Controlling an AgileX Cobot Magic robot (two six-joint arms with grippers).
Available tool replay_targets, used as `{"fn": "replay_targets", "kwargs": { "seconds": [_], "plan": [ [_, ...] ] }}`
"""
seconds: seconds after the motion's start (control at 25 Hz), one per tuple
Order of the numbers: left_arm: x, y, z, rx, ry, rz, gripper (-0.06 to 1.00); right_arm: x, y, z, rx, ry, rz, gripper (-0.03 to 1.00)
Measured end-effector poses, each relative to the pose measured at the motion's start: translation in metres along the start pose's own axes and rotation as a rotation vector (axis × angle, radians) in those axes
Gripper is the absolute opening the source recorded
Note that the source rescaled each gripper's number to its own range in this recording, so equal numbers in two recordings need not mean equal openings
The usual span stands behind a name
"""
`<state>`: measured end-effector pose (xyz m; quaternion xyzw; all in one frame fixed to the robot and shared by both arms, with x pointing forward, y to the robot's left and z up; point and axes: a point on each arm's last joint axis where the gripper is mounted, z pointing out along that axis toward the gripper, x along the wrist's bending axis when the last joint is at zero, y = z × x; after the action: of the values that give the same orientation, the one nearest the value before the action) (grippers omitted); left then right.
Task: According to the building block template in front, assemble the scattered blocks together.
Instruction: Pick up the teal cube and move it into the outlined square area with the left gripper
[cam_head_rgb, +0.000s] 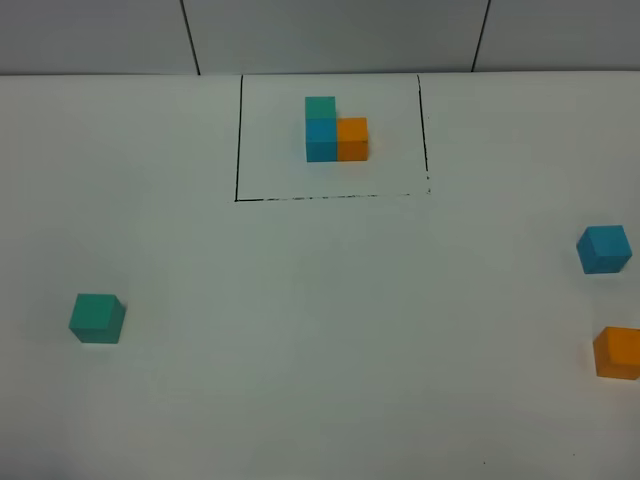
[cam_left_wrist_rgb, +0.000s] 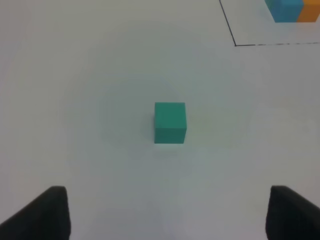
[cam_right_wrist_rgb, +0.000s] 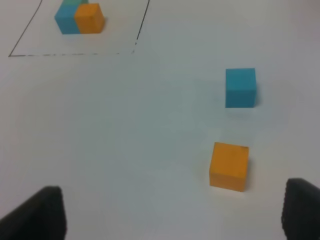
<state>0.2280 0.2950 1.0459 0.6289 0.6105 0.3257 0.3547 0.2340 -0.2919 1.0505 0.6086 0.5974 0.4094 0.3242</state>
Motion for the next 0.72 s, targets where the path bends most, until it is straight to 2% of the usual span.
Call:
{"fn": "replay_targets", "kwargs": {
  "seconds": [0.72],
  "plan": [
    [0.0000,0.0000,0.0000,0.000,0.000,0.000,0.81,0.0000,0.0000,0.0000,0.000,0.000,0.000,0.74]
  ]
}}
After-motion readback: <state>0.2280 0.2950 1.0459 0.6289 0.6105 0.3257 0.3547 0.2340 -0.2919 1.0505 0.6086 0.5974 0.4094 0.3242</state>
